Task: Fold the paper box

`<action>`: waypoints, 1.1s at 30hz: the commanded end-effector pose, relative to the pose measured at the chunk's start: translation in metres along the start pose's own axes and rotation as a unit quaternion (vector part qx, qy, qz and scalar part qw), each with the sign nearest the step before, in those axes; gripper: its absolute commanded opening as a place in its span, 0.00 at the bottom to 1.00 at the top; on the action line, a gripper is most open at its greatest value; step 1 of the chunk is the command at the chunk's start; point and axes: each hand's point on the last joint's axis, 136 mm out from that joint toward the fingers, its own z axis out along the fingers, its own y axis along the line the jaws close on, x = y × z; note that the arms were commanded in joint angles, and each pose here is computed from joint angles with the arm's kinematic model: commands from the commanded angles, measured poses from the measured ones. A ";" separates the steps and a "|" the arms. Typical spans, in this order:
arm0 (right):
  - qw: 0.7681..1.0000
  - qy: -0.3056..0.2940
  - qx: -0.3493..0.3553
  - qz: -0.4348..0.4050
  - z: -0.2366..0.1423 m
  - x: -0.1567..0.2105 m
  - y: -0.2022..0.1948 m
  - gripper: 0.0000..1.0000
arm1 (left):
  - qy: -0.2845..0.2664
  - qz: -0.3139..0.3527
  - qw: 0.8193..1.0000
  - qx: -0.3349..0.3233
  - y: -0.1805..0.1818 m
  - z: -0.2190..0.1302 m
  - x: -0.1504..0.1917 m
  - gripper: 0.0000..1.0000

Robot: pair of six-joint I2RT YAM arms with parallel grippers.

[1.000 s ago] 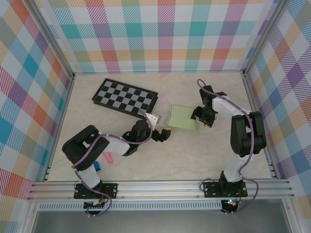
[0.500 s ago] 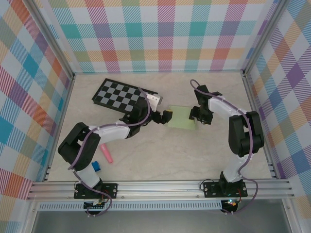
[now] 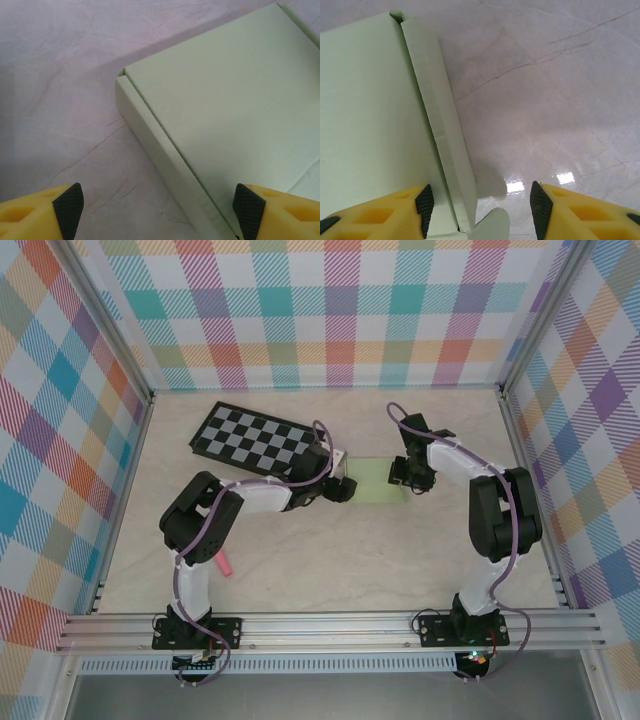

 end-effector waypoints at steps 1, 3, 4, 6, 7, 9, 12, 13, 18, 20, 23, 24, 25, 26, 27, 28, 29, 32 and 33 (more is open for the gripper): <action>0.999 0.017 -0.021 -0.018 0.004 0.010 0.009 0.57 | 0.044 0.009 0.998 -0.039 0.012 0.010 0.029 0.78; 0.999 0.002 -0.027 -0.030 -0.006 0.005 0.011 0.58 | 0.038 0.017 0.998 -0.046 0.014 0.007 0.026 0.78; 0.999 -0.009 -0.028 -0.042 -0.012 0.001 0.011 0.59 | 0.036 0.020 0.998 -0.049 0.015 0.005 0.024 0.79; 0.994 -0.042 -0.034 -0.095 -0.030 -0.009 0.013 0.61 | 0.040 0.033 0.997 -0.052 0.015 0.001 0.021 0.80; 0.990 -0.056 -0.041 -0.125 -0.039 -0.013 0.016 0.62 | 0.042 0.036 0.997 -0.055 0.016 0.000 0.020 0.81; 0.973 -0.092 -0.058 -0.204 -0.061 -0.020 0.024 0.64 | 0.041 0.041 0.997 -0.058 0.016 -0.002 0.018 0.81; 0.939 -0.130 -0.059 -0.314 -0.080 -0.027 0.027 0.68 | 0.030 0.023 0.997 -0.063 0.020 -0.005 0.012 0.83; 0.945 -0.136 -0.031 -0.294 -0.084 -0.038 0.017 0.69 | 0.025 0.014 0.998 -0.060 0.020 -0.007 0.008 0.83; 0.992 -0.073 -0.088 -0.055 -0.096 -0.039 -0.006 0.60 | -0.013 -0.065 0.997 -0.026 0.015 -0.041 -0.028 0.85; 0.988 -0.052 -0.142 -0.029 -0.094 -0.016 0.006 0.59 | -0.013 -0.097 0.995 -0.012 0.018 -0.056 -0.032 0.82; 0.986 0.001 -0.169 -0.008 -0.085 0.017 0.008 0.54 | -0.011 -0.154 0.988 0.009 0.025 -0.078 -0.033 0.81; 0.984 0.016 -0.176 -0.012 -0.082 0.027 0.009 0.53 | -0.009 -0.172 0.985 0.020 0.025 -0.084 -0.031 0.79; 0.985 0.022 -0.171 -0.017 -0.078 0.034 0.005 0.51 | -0.005 -0.188 0.982 0.025 0.024 -0.088 -0.028 0.77; 0.986 0.025 -0.164 -0.020 -0.073 0.039 0.001 0.50 | 0.002 -0.195 0.980 0.033 0.021 -0.091 -0.024 0.74; 0.986 0.031 -0.159 -0.021 -0.068 0.045 -0.002 0.50 | 0.013 -0.201 0.978 0.054 0.013 -0.091 -0.018 0.71; 0.985 0.037 -0.167 -0.022 -0.064 0.049 0.000 0.50 | 0.020 -0.201 0.977 0.074 0.003 -0.090 -0.011 0.70; 0.983 0.042 -0.180 -0.023 -0.061 0.053 0.003 0.50 | 0.020 -0.193 0.977 0.092 -0.006 -0.089 -0.007 0.70; 0.981 0.044 -0.189 -0.027 -0.049 0.056 0.005 0.51 | 0.008 -0.154 0.984 0.090 -0.015 -0.085 0.006 0.67; 0.982 0.040 -0.181 -0.029 -0.044 0.055 0.003 0.51 | 0.000 -0.114 0.990 0.087 -0.020 -0.084 0.008 0.65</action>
